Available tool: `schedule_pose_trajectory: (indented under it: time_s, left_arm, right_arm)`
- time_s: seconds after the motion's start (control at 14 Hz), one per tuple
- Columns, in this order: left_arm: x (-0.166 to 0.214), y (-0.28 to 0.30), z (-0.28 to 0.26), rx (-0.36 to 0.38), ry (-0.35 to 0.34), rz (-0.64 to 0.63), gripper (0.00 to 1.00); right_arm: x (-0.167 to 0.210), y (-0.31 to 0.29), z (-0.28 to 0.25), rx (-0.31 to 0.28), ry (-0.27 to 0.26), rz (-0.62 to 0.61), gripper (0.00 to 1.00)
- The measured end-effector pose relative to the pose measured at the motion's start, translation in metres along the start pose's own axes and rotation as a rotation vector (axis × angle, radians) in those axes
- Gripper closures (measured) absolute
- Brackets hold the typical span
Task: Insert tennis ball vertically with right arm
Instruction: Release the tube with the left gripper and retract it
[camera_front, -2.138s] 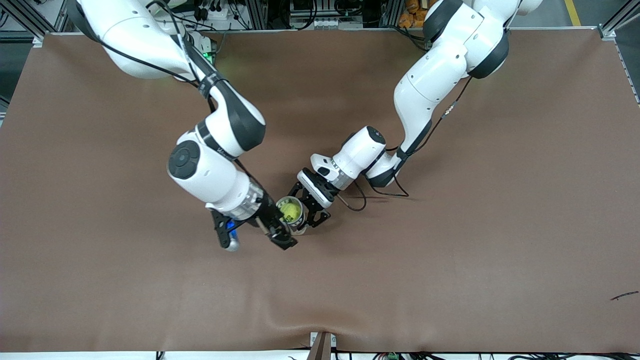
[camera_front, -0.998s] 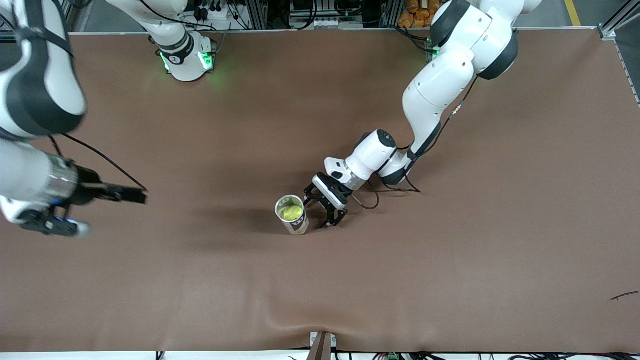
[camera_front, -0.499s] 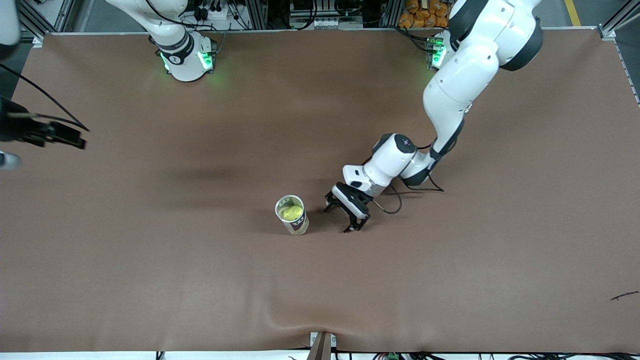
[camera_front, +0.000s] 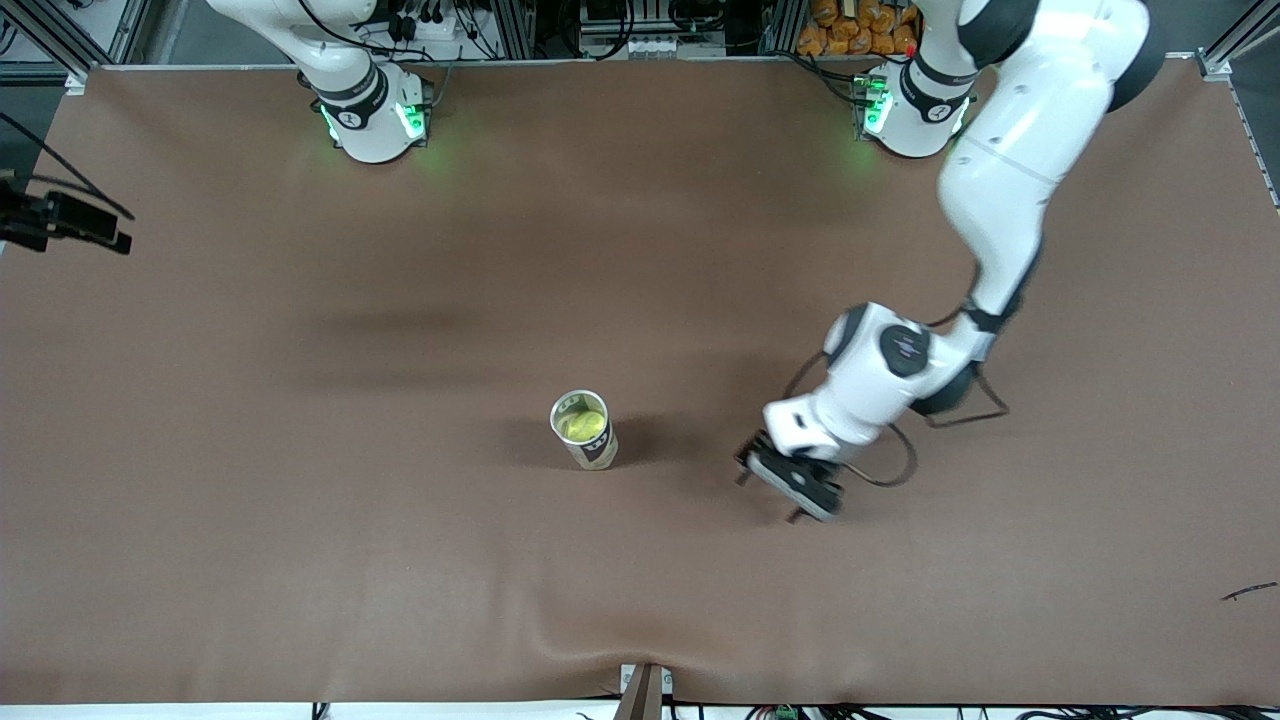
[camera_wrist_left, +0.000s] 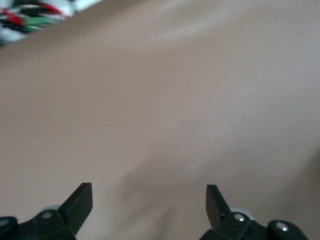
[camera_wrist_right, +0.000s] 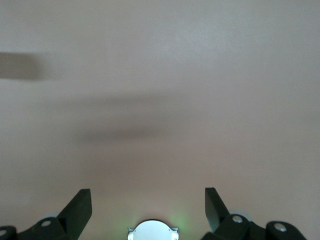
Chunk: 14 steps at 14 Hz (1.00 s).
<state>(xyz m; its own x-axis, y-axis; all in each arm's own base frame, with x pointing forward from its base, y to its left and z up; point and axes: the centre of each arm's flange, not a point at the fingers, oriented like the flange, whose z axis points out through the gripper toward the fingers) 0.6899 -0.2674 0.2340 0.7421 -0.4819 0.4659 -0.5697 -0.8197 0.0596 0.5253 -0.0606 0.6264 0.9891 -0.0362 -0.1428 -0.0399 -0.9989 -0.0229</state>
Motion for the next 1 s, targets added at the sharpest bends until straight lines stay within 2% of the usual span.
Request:
schedule_pose_trajectory:
  time_s: [0.21,0.43,0.78,1.0]
  left_arm:
    - [0.008,-0.053,-0.032,0.029,-0.055,-0.056,0.0]
    - [0.013,-0.102,-0.082,0.051,-0.152,-0.116,0.0]
    - [0.02,-0.153,-0.2,0.128,-0.247,-0.181,0.0]
    - [0.006,-0.188,-0.268,0.175,-0.281,-0.247,0.0]
  right_arm:
    - [-0.017,-0.006,-0.02,-0.001,0.027,0.024,0.0]
    - [-0.029,-0.012,-0.029,0.0,0.024,0.065,0.0]
    - [-0.03,-0.015,-0.032,-0.001,0.034,0.064,0.0]
    - [-0.027,-0.014,-0.037,-0.001,0.073,0.056,0.0]
